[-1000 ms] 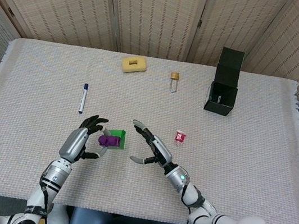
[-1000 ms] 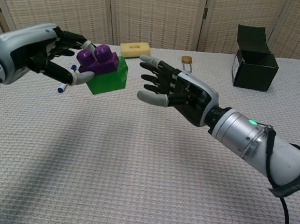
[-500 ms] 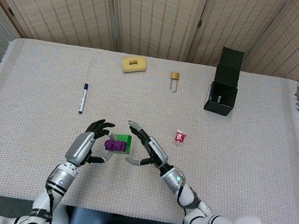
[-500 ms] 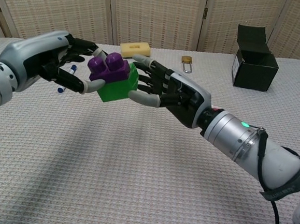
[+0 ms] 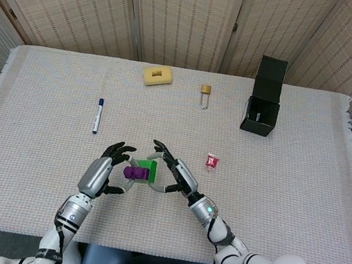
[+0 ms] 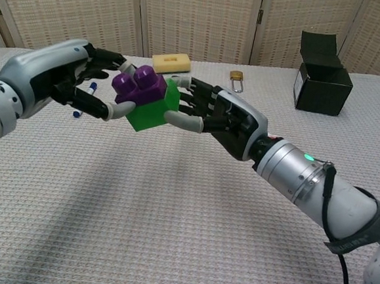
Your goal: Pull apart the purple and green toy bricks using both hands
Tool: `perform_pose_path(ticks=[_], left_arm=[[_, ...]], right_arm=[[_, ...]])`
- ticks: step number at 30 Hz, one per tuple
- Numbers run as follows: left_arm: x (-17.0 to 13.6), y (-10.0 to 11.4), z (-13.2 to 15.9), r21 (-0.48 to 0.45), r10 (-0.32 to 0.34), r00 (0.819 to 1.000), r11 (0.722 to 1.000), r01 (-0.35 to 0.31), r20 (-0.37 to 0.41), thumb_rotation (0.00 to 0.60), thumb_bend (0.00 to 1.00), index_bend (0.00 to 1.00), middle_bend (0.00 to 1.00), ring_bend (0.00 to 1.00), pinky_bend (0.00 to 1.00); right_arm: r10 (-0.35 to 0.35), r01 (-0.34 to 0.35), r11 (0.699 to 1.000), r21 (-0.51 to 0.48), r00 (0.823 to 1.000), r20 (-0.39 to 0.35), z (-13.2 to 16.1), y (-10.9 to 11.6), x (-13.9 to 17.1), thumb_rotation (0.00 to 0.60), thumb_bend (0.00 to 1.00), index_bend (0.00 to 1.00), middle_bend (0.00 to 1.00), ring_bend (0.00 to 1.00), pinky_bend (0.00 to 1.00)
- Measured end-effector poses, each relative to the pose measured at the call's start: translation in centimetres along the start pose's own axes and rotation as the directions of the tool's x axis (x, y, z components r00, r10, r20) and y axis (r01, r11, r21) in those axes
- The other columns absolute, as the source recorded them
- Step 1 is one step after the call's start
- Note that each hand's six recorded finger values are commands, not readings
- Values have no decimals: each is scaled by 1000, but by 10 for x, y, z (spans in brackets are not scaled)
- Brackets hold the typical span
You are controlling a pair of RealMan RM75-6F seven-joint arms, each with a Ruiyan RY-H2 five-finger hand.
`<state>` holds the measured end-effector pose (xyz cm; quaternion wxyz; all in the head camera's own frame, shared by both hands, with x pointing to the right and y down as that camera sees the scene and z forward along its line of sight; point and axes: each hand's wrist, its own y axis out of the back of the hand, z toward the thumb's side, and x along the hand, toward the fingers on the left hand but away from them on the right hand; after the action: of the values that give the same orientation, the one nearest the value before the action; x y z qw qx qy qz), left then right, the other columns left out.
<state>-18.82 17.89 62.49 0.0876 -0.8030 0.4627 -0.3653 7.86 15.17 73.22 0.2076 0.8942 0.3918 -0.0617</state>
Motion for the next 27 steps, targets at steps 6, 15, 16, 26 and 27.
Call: perform_pose_path(ticks=[6, 15, 16, 26, 27], left_arm=[[-1, -4, 1, -1, -13, 1000, 1000, 13, 2, 600, 691, 809, 222, 0, 0], [1, -2, 2, -15, -4, 1000, 1000, 4, 2, 600, 692, 809, 225, 0, 0], [1, -2, 2, -14, -5, 1000, 1000, 5, 2, 600, 692, 809, 225, 0, 0], [2, 0, 2, -14, 4, 1000, 1000, -4, 5, 600, 691, 809, 230, 0, 0], [2, -1, 2, -14, 1, 1000, 1000, -1, 6, 600, 692, 809, 233, 0, 0]], right_arm=[[-16, 16, 1000, 1, 1000, 2, -2, 0, 0, 600, 266, 497, 53, 80, 0], [-43, 43, 999, 18, 999, 2, -3, 2, -1, 600, 267, 699, 172, 181, 0], [-46, 46, 999, 20, 999, 2, -4, 2, -1, 600, 267, 735, 189, 192, 0], [-77, 77, 997, 16, 997, -13, -1, 4, -1, 600, 266, 948, 288, 247, 0], [-78, 78, 997, 15, 997, -15, 0, 4, -1, 600, 266, 959, 293, 249, 0]])
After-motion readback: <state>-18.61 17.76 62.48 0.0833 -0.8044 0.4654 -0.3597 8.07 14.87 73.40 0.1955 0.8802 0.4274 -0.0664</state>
